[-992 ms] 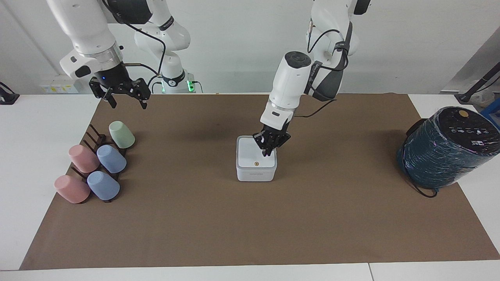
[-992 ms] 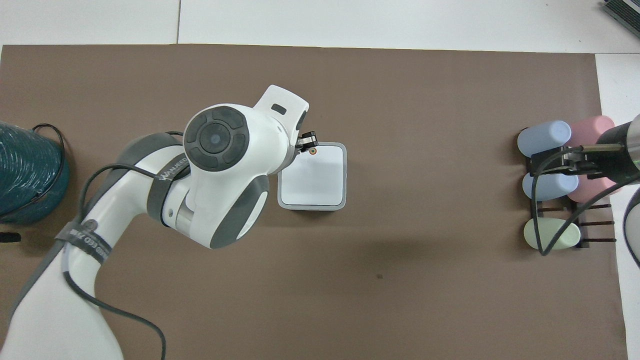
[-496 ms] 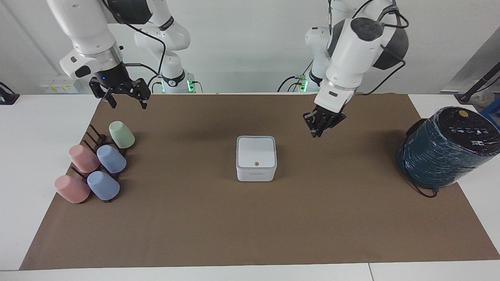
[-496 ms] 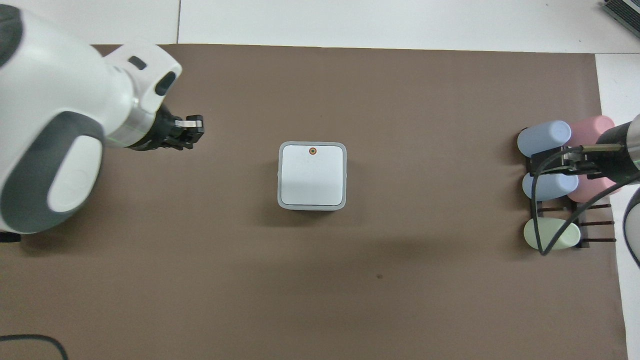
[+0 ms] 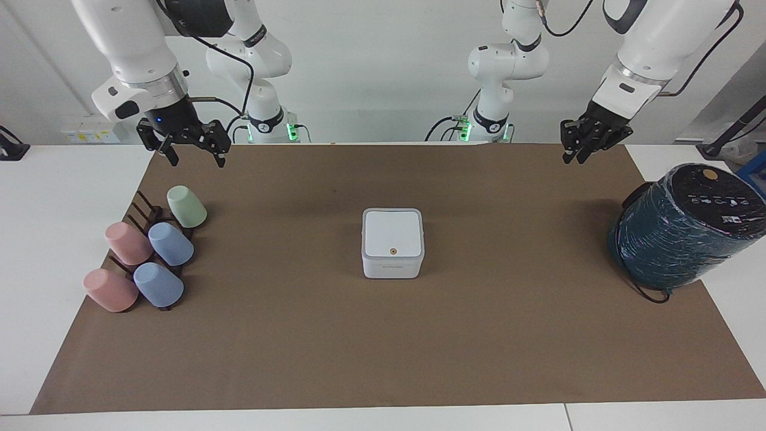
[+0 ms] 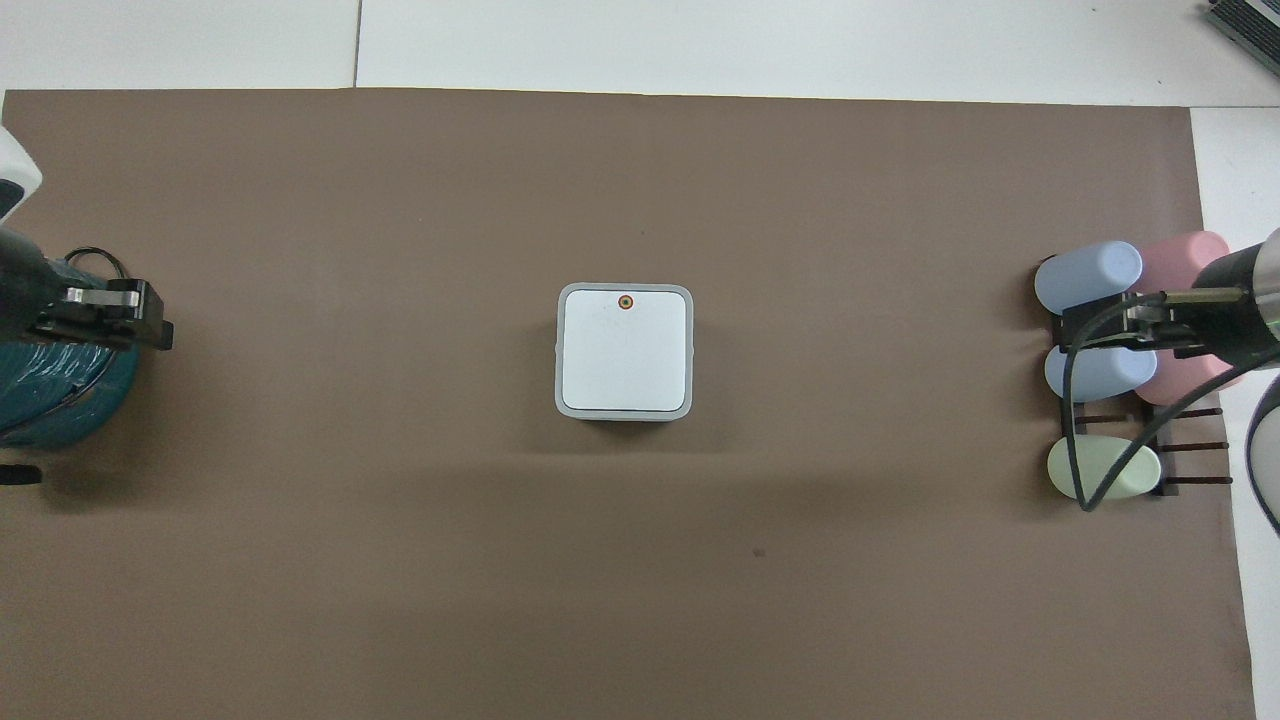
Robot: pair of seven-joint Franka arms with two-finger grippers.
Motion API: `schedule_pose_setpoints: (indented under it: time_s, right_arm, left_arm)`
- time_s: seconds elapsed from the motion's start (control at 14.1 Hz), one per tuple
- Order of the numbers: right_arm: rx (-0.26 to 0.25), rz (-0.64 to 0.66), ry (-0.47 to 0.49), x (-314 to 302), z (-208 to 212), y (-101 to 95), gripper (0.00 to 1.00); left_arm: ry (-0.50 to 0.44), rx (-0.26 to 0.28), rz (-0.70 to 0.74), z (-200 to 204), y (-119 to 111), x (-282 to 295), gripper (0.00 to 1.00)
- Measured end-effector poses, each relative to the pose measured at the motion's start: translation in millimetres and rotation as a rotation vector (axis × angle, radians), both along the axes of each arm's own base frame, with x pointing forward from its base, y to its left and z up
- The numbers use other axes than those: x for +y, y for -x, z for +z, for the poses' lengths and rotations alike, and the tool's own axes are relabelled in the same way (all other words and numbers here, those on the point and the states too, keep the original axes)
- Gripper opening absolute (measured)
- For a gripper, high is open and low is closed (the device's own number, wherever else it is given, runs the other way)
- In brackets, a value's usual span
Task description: Close trash can lid
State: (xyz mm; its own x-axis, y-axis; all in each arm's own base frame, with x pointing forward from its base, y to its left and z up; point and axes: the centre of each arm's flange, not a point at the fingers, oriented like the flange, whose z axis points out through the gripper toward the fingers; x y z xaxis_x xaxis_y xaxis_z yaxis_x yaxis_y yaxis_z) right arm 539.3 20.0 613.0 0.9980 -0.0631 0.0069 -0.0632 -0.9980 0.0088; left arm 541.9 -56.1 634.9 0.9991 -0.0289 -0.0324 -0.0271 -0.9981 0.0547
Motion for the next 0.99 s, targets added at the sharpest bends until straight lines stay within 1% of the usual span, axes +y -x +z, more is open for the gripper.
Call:
schedule_pose_setpoints:
  time_s: [0.07,0.14,0.21,0.35,0.5,0.85,0.99]
  right_arm:
    - [0.0,0.0,0.0,0.0,0.0,0.0,1.0]
    - [0.0,0.0,0.0,0.0,0.0,0.0,1.0]
    - [0.0,0.0,0.0,0.0,0.0,0.0,1.0]
    - [0.0,0.0,0.0,0.0,0.0,0.0,1.0]
    - [0.0,0.0,0.0,0.0,0.0,0.0,1.0]
    - [0.0,0.0,0.0,0.0,0.0,0.0,1.0]
    - [0.0,0.0,0.0,0.0,0.0,0.0,1.0]
  left_arm:
    - [0.0,0.003,0.0,-1.6,-0.1,0.2,0.53]
    - [-0.001,0.004,-0.003,-2.2,-0.1,-0.7,0.63]
    - [-0.003,0.001,-0.004,-2.0,-0.2,-1.2,0.76]
    - [-0.019,-0.005,-0.006,-1.3,-0.6,-0.4,0.99]
    - [-0.029,-0.019,-0.009,0.4,-1.8,-0.6,1.0]
    - [-0.024,-0.087,-0.021,6.9,-8.1,-7.9,1.0]
    - [-0.022,-0.101,-0.022,8.1,-9.4,-8.3,1.0]
